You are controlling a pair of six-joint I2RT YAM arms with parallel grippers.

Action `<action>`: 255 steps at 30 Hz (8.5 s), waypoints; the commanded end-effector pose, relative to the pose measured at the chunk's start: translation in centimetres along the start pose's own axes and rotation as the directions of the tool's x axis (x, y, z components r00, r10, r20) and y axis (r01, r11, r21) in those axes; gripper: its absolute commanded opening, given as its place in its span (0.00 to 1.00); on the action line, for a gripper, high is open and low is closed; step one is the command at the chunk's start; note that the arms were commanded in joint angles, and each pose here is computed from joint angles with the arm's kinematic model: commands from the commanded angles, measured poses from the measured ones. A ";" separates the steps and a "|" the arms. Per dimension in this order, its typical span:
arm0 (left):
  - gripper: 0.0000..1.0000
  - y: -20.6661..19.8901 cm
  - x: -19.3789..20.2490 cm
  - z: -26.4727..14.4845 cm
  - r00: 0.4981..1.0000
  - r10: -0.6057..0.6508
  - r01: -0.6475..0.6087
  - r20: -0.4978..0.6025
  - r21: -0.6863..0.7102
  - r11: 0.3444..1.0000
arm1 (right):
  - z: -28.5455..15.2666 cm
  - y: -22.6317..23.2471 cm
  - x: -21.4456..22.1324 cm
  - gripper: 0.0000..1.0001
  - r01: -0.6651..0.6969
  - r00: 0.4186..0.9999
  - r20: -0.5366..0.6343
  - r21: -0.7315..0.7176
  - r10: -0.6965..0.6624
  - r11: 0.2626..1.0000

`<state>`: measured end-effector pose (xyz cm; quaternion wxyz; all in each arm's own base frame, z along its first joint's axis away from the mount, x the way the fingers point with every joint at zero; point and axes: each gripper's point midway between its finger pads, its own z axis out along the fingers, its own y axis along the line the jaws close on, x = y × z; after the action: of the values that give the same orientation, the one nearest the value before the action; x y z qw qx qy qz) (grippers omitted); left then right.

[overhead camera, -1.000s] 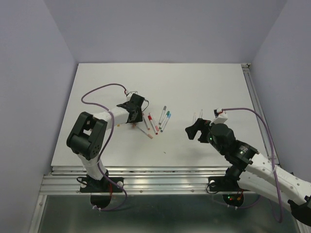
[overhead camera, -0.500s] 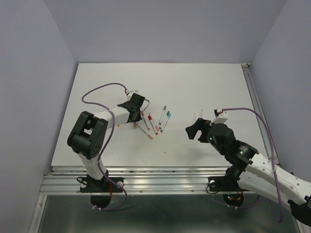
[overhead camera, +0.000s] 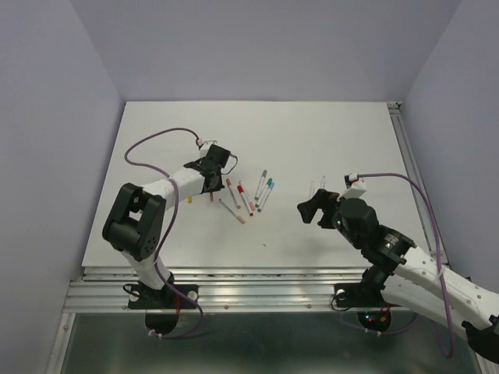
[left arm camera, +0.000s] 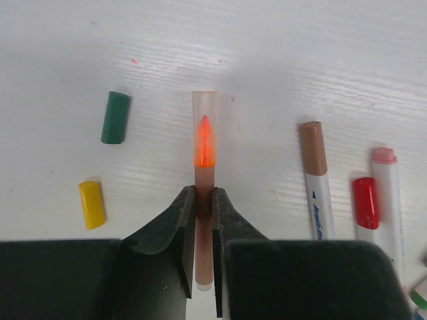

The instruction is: Open the pen caps

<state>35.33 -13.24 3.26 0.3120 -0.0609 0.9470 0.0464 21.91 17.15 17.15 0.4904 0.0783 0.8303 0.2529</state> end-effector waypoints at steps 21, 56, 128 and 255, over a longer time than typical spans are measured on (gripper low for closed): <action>0.00 -14.7 3.5 -23.6 0.974 -0.093 -0.156 0.208 0.906 0.395 | -0.6 10.6 -2.1 1.00 -0.111 0.993 -0.026 -0.443 0.111 0.890; 0.00 -19.7 7.4 -26.0 0.989 -0.006 -0.137 0.149 0.921 0.364 | 4.9 7.4 -0.4 0.01 -0.210 0.977 -0.049 -0.156 0.205 0.965; 0.18 -32.6 2.6 -5.9 0.995 0.085 -0.104 0.060 0.553 0.827 | -1.0 -5.6 -6.1 0.05 -0.365 0.908 0.285 0.173 0.309 0.915; 0.86 -2.5 3.8 -9.4 0.880 -0.475 0.475 -0.021 0.001 0.880 | -0.8 -2.6 -4.2 1.00 -0.250 0.942 0.287 0.261 0.172 0.932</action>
<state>26.37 -17.51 7.61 0.2988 -0.2953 0.9060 -0.0517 23.77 14.27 20.09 0.5394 0.2589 0.7780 0.1919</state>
